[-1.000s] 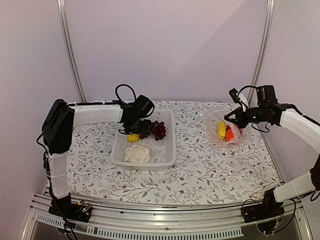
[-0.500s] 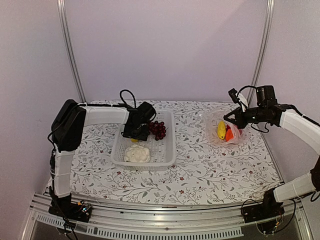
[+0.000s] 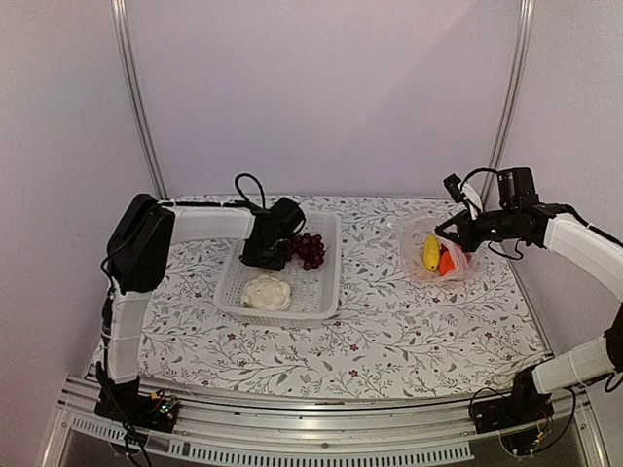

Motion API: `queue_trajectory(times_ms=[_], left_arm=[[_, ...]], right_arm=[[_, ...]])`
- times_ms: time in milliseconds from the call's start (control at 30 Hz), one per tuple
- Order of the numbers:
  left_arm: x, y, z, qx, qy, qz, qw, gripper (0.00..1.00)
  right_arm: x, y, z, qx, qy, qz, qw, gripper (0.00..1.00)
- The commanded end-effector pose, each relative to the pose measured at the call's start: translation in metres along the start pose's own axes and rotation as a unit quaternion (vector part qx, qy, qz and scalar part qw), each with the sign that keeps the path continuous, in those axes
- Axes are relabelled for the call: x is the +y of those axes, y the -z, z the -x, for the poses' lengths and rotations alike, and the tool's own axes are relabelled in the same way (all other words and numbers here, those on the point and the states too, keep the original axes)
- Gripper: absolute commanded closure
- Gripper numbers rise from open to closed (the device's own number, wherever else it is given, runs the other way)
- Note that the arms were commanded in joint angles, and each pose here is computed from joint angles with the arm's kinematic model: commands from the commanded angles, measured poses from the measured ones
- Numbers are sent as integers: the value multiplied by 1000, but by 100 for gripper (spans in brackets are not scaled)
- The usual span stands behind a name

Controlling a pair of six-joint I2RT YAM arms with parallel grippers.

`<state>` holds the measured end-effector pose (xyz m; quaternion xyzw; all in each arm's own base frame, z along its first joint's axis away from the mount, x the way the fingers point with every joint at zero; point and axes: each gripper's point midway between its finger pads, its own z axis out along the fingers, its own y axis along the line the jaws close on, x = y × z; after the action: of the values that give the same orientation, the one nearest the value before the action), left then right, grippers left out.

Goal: Place the food in the zip-top bag and seal the zipper
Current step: Adjust the fake fruit in the bin.

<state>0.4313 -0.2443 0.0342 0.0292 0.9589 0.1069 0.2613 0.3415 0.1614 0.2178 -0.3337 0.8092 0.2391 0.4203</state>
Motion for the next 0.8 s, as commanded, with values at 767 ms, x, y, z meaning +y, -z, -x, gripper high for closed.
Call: queue_trajectory(times_ms=[767], left_arm=[[-16, 156, -18, -87, -13, -174, 981, 64]], right_arm=[[-10, -17, -24, 32, -2, -10, 999, 100]])
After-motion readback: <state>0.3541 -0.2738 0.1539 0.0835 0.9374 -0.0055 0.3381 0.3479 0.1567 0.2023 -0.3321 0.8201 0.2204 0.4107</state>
